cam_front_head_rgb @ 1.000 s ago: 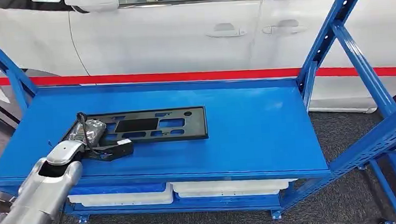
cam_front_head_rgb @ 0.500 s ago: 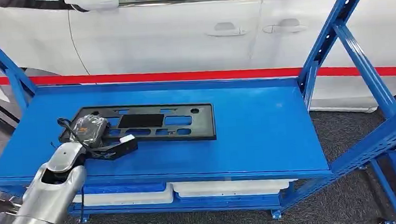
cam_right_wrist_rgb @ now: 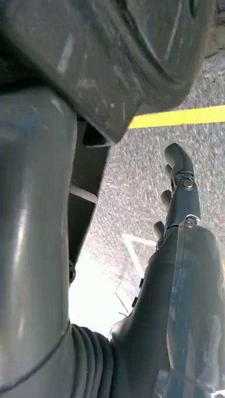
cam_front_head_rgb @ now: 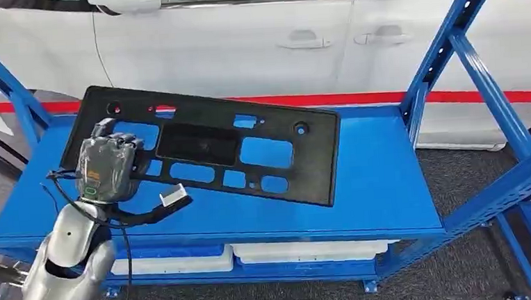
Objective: Take the parts from the cabinet and place them on the table.
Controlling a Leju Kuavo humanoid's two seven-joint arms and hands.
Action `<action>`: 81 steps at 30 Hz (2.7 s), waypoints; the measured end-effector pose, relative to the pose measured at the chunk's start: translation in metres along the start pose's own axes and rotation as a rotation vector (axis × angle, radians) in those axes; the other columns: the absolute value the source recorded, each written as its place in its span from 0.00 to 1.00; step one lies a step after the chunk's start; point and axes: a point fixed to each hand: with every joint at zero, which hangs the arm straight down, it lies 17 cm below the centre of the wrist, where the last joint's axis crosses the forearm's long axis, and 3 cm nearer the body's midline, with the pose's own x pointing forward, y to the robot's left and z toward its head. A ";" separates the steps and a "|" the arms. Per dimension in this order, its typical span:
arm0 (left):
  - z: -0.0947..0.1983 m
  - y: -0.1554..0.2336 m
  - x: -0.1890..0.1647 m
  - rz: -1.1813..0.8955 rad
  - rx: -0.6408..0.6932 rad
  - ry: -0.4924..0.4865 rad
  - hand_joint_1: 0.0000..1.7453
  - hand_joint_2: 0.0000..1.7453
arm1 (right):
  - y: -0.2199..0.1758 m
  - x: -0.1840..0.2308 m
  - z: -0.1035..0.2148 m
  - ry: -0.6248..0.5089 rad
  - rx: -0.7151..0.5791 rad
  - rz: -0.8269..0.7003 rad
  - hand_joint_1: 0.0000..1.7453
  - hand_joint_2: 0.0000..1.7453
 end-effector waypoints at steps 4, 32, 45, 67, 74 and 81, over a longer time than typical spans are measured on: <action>0.009 0.006 0.007 -0.004 0.011 -0.004 1.00 1.00 | -0.002 -0.001 0.000 -0.001 -0.007 0.003 0.00 0.00; 0.029 0.025 0.026 -0.013 0.052 -0.009 1.00 1.00 | -0.002 -0.002 0.000 0.009 -0.009 0.016 0.00 0.00; 0.034 0.033 0.033 0.003 0.077 -0.010 1.00 1.00 | -0.002 -0.004 0.000 0.015 -0.009 0.019 0.00 0.00; 0.042 0.044 0.036 -0.016 0.097 -0.034 1.00 1.00 | -0.001 -0.003 0.000 0.013 -0.008 0.027 0.00 0.00; 0.044 0.046 0.031 -0.032 0.098 -0.035 1.00 1.00 | 0.003 -0.007 0.000 0.026 -0.003 0.032 0.00 0.00; 0.050 0.042 0.028 -0.045 0.081 -0.044 1.00 1.00 | 0.003 -0.007 0.000 0.025 0.000 0.043 0.00 0.00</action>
